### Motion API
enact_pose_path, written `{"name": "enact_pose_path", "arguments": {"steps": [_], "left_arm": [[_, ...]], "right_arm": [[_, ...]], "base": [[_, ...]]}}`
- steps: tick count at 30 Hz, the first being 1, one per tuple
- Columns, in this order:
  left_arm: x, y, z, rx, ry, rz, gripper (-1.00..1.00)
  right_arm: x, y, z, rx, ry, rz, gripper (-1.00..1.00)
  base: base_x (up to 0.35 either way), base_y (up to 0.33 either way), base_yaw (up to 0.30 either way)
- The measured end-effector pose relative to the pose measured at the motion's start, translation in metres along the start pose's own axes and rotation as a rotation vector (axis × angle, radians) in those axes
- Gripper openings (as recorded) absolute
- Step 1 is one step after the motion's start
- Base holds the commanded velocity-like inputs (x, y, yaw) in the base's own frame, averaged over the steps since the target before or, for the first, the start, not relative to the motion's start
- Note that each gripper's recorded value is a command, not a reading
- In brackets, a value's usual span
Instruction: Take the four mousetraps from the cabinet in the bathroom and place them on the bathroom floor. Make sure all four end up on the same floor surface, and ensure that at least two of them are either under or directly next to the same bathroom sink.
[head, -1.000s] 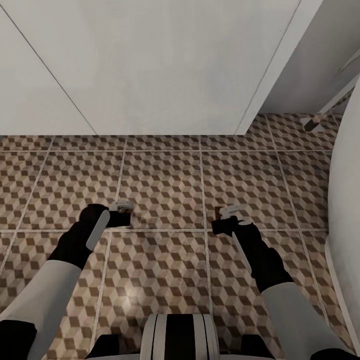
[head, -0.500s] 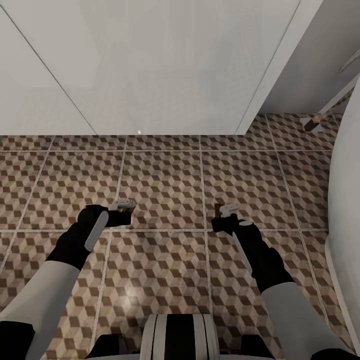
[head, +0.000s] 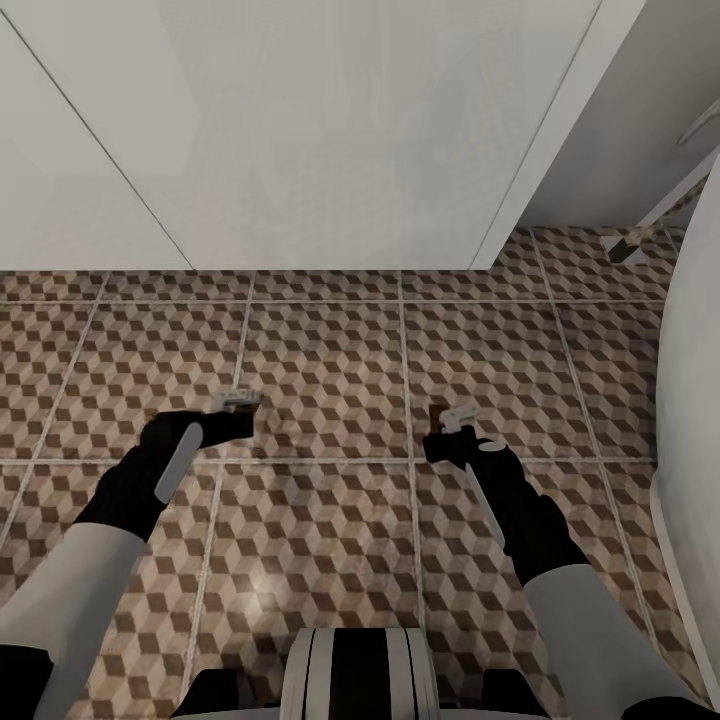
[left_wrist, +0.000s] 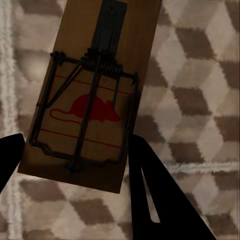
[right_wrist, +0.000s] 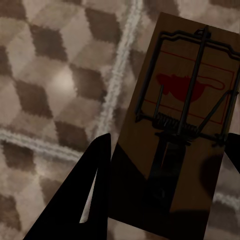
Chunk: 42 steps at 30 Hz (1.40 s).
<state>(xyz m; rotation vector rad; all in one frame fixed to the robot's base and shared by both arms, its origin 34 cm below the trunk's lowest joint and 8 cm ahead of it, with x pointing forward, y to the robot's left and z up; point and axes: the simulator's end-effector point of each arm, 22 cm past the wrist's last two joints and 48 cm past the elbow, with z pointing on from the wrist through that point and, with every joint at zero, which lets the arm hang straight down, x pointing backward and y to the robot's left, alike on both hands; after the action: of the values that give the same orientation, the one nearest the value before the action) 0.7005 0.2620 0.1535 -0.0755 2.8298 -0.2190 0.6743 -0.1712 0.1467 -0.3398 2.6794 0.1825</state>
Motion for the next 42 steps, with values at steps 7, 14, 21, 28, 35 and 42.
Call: {"name": "enact_pose_path", "arguments": {"steps": [7,14,21,28,35,42], "left_arm": [[-0.012,0.008,-0.002,0.053,-0.064,0.009,-1.00],[-0.023,0.021,0.006,0.033,-0.168,0.009,-1.00],[-0.027,0.024,0.007,0.026,-0.202,0.009,-1.00],[-0.047,0.047,0.002,-0.085,-0.301,0.004,-1.00],[-0.050,0.062,-0.001,-0.165,-0.327,-0.008,-1.00],[-0.048,0.062,-0.001,-0.170,-0.328,-0.010,-1.00]], "right_arm": [[-0.006,0.001,0.000,-0.002,-0.028,-0.005,-1.00],[-0.006,0.002,0.000,-0.004,-0.031,-0.007,-1.00],[-0.006,0.002,0.000,-0.003,-0.030,-0.007,-1.00],[-0.006,0.001,0.000,-0.002,-0.030,-0.008,-1.00],[-0.006,-0.002,0.000,0.002,-0.034,-0.012,-1.00],[-0.009,-0.003,0.000,0.003,-0.048,-0.013,-1.00]], "base": [[0.000,0.000,0.000],[0.000,0.000,0.000],[0.000,0.000,0.000],[0.000,0.000,0.000],[0.000,0.000,0.000],[0.000,0.000,0.000]]}}
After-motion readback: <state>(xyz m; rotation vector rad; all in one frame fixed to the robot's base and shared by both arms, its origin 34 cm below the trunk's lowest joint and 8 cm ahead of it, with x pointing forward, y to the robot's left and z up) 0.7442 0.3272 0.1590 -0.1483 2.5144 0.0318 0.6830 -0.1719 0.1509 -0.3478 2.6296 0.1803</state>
